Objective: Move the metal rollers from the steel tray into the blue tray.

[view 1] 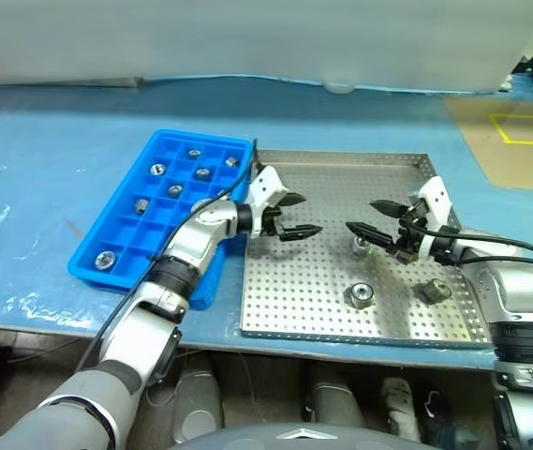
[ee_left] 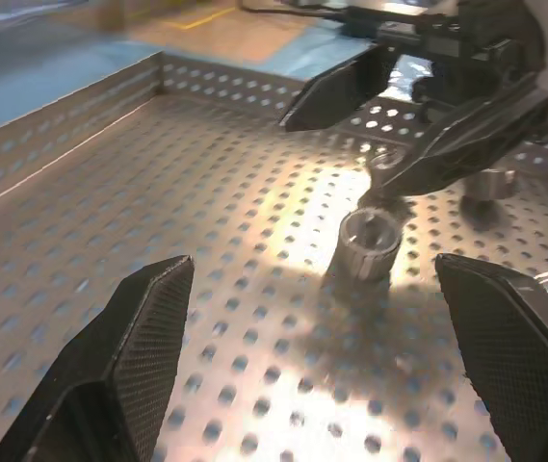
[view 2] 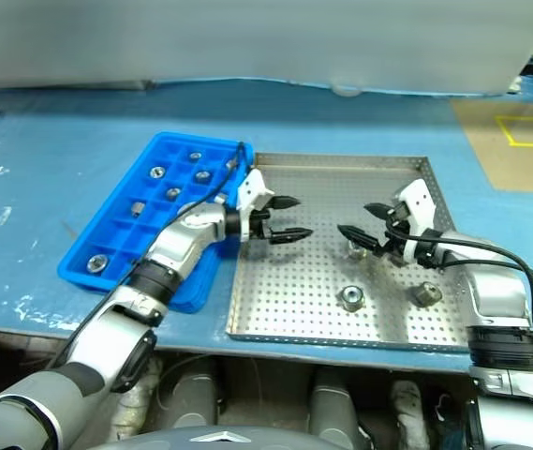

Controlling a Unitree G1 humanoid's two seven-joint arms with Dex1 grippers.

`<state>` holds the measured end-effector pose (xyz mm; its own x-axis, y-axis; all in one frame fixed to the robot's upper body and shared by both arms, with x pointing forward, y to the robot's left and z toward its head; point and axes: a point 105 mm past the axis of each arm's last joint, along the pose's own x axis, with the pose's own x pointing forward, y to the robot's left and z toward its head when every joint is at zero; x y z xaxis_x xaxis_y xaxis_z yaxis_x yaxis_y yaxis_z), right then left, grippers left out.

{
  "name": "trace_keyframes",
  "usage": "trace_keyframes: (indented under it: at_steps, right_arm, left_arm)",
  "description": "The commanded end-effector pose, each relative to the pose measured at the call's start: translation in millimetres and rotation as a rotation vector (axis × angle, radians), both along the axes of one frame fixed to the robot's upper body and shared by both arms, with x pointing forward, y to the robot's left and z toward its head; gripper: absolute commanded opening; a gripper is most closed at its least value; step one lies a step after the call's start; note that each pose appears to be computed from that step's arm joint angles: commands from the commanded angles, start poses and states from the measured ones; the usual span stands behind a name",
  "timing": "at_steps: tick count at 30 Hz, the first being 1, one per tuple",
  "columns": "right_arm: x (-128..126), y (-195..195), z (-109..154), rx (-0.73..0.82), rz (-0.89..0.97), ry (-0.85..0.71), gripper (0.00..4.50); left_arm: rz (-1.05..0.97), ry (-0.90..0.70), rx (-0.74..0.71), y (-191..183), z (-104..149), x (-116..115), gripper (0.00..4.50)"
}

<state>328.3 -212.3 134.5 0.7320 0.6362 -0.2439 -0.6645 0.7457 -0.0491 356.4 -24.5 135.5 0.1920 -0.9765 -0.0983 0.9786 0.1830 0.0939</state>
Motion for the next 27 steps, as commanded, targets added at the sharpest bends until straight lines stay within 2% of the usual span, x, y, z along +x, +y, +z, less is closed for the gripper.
trace_keyframes:
  at_steps: [1, 5, 11, 21, 22, 24, 27]
  right_arm:
    - [-10, -12, 18, -0.012, -0.063, -0.069, 4.5]
    - [-19, -22, 21, -0.027, -0.131, -0.083, 4.5]
    - [-32, -27, 20, -0.027, -0.165, -0.075, 4.5]
    - [-34, -23, 10, -0.044, -0.172, -0.056, 4.5]
    - [-33, -23, 10, -0.044, -0.172, -0.056, 4.5]
    - [-33, -22, 9, -0.046, -0.171, -0.055, 4.5]
    - [-31, -21, 5, -0.052, -0.17, -0.049, 4.5]
  left_arm:
    - [-0.093, -0.054, 0.025, -27, -3, -7, 4.26]
    - [-0.13, -0.079, 0.088, -48, -18, -12, 4.26]
    - [-0.007, -0.132, 0.145, -65, -31, -1, 4.26]
    - [0.036, -0.068, 0.184, -80, -56, -9, 4.26]
    - [0.046, -0.07, 0.193, -79, -57, -8, 3.86]
    - [0.034, 0.012, 0.121, -82, -52, -11, 3.46]
    - [0.008, 0.091, 0.051, -84, -46, -14, 2.42]
